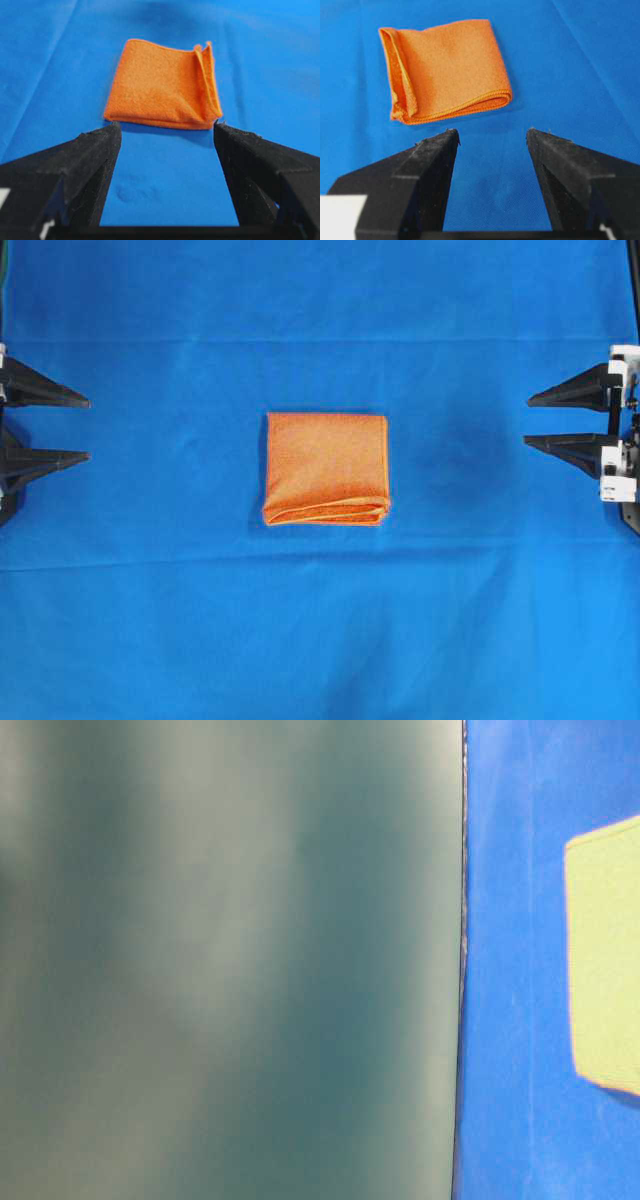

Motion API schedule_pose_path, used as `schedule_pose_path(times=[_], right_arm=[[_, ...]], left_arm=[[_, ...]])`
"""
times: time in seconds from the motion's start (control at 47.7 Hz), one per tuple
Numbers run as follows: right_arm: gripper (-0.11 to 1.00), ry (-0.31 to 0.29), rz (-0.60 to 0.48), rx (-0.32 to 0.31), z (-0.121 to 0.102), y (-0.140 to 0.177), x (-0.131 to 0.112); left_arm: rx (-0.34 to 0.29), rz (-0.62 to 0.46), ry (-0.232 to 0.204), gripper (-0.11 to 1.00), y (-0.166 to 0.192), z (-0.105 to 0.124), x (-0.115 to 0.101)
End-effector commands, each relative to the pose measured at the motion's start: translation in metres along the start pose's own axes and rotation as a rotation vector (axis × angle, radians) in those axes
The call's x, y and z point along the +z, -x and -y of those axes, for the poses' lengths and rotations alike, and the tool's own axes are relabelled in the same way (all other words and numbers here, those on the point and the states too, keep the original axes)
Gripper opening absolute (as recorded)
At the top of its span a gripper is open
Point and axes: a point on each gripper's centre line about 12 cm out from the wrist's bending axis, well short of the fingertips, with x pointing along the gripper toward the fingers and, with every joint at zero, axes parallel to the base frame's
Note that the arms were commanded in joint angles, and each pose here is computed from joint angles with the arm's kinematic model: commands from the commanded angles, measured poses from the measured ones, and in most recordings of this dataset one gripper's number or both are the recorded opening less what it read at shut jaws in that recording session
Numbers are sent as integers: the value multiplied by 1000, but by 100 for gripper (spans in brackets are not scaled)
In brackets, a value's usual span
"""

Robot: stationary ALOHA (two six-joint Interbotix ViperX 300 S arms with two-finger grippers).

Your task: Fold the orange towel.

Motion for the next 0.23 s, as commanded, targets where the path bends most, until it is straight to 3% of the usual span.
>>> schedule_pose_path(times=[0.0, 0.21], right_arm=[[61, -2, 17, 2, -1, -1, 6], [61, 0, 17, 2, -1, -1, 6]], left_arm=[[5, 10, 0, 68, -1, -1, 4], [3, 9, -1, 68, -1, 0, 4]])
